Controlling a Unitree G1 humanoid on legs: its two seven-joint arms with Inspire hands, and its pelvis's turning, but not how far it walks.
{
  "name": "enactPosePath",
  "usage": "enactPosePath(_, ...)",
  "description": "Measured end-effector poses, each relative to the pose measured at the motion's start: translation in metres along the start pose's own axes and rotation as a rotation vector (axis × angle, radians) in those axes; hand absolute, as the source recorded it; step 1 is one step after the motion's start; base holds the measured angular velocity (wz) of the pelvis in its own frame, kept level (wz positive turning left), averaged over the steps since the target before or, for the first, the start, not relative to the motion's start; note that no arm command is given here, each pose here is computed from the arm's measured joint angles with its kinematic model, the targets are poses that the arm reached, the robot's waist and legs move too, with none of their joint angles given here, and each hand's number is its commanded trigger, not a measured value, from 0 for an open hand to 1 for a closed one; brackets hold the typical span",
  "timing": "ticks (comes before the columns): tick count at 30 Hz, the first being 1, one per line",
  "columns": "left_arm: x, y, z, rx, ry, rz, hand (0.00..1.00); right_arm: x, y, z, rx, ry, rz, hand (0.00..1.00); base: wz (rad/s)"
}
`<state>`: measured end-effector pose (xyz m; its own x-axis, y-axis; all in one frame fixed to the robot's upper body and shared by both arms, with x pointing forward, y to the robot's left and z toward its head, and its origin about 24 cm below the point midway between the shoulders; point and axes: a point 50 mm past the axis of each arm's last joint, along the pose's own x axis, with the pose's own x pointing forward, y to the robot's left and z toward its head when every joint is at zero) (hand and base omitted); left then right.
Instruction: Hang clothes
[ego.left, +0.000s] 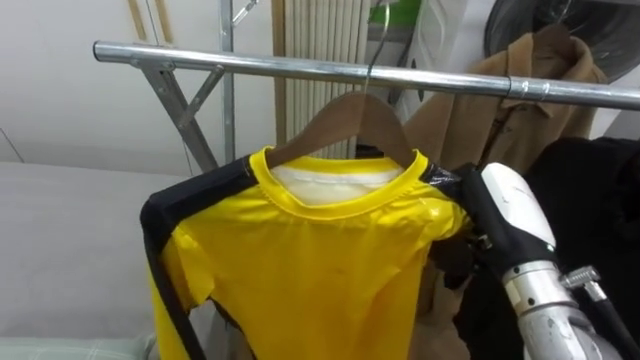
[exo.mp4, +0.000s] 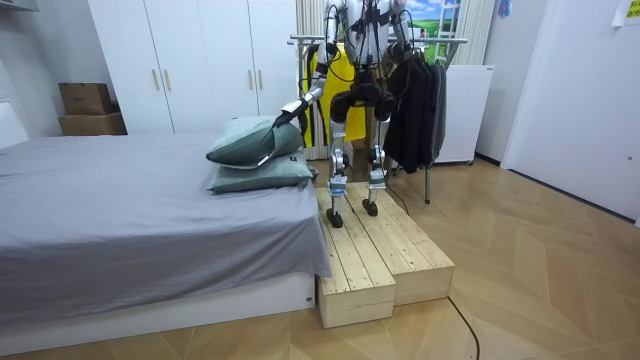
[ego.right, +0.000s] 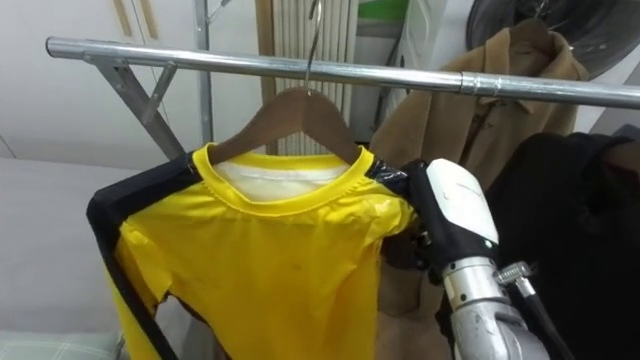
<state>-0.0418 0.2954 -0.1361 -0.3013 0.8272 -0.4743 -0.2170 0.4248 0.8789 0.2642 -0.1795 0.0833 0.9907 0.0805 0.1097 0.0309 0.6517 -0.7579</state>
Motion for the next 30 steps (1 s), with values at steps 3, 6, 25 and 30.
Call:
enactPosePath(3, 0.0, 0.001, 0.002, -0.01, -0.011, 0.001, 0.0, 0.0, 0.006, -0.009, 0.036, 0.041, 0.028, 1.0, 0.14)
enactPosePath(6, 0.001, 0.002, 0.0, -0.011, -0.013, -0.011, 0.0, -0.001, 0.012, -0.017, 0.034, 0.074, 0.077, 1.0, 0.06)
enactPosePath(25, 0.002, 0.004, 0.008, -0.012, -0.065, -0.006, 0.0, 0.017, 0.01, -0.039, 0.084, 0.157, 0.153, 1.0, 0.03)
enactPosePath(30, 0.002, 0.004, 0.011, -0.004, -0.085, -0.002, 0.0, 0.026, 0.002, -0.038, 0.037, 0.141, 0.14, 1.0, 0.0)
